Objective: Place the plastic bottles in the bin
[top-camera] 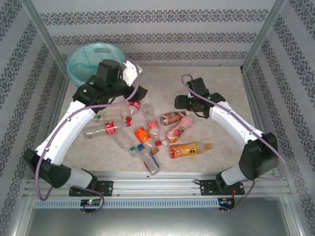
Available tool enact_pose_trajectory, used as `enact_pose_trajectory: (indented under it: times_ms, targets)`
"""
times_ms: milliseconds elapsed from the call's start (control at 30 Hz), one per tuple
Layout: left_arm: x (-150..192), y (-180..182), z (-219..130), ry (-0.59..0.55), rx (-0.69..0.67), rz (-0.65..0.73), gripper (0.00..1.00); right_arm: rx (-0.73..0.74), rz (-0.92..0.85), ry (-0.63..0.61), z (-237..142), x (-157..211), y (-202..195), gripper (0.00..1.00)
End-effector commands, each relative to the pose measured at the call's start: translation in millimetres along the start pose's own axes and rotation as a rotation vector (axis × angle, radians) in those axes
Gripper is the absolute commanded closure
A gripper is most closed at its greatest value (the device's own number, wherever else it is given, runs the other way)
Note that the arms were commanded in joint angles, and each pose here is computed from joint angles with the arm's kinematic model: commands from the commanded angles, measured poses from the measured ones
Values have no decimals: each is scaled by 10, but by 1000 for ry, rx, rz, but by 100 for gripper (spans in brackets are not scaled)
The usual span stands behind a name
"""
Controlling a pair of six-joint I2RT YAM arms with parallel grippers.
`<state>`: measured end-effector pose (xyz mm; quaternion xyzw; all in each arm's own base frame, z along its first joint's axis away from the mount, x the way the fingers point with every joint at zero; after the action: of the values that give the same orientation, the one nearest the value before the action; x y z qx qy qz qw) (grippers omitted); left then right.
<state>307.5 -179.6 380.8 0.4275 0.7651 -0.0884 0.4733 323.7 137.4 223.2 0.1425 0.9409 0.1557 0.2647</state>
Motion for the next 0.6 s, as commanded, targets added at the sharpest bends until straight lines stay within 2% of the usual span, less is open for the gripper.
enact_pose_trajectory:
  times_ms: [0,267,567]
  targets:
    - [27,-113,26,-9,30,54,25,105,137,48,84,220,-267,22]
    - [51,-134,40,-7,28,64,25,120,273,129,369,556,-418,21]
    - [93,-143,31,3,22,72,24,98,338,171,606,637,-404,19]
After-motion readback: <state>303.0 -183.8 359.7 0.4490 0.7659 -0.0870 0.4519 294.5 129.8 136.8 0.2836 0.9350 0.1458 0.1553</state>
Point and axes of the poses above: each hand's point on the last joint's axis, 136 mm out from that joint toward the fingers, its own z axis out along the fingers, its own y axis along the line the jaws close on, x = y × z, the point moved 7 cm from there along -z, back along the fingers, and after that the axes turned 12 degrees about z, right-handed, at the moved point
